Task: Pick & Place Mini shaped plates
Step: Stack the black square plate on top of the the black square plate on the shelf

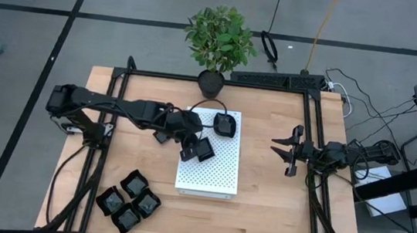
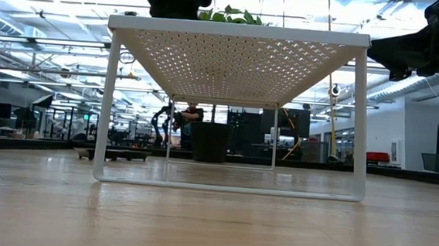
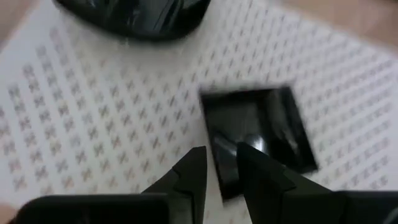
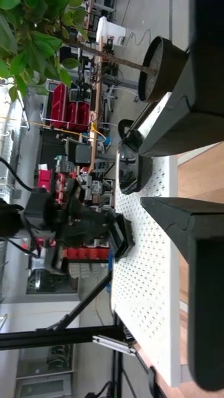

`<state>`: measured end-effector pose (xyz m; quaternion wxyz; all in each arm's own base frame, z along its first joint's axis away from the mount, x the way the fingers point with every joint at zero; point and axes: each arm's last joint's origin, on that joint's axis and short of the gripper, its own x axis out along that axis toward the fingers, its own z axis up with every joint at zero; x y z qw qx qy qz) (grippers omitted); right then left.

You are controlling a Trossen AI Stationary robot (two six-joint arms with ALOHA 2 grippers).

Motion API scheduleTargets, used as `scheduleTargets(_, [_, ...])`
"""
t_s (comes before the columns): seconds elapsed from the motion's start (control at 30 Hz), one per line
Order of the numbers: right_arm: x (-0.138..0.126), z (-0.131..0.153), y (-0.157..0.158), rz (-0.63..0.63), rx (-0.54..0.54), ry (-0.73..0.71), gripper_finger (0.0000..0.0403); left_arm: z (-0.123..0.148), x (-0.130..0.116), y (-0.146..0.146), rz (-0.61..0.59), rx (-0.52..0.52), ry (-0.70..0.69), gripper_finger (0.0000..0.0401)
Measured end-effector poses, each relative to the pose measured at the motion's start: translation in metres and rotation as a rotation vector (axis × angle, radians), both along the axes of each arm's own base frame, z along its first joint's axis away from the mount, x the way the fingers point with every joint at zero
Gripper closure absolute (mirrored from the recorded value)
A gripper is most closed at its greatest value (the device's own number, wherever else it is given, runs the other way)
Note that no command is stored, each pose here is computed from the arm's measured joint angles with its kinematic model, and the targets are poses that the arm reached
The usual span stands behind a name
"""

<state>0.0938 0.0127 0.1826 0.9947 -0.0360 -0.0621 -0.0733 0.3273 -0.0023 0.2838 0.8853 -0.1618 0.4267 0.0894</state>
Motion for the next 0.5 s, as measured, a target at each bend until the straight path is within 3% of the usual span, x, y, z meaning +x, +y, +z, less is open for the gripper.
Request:
scheduleTargets(0.4, [0.0002,-0.0004,0.0000,0.000,-0.002,0.004,0.0300,-0.0010,-0.0008,0.0008,0.035,0.007,0.009,0.0311])
scheduleTargets(0.5, [0.0002,-0.0004,0.0000,0.000,-0.002,0.005,0.0300,-0.0010,-0.0008,0.0008,0.035,0.007,0.009,0.0335])
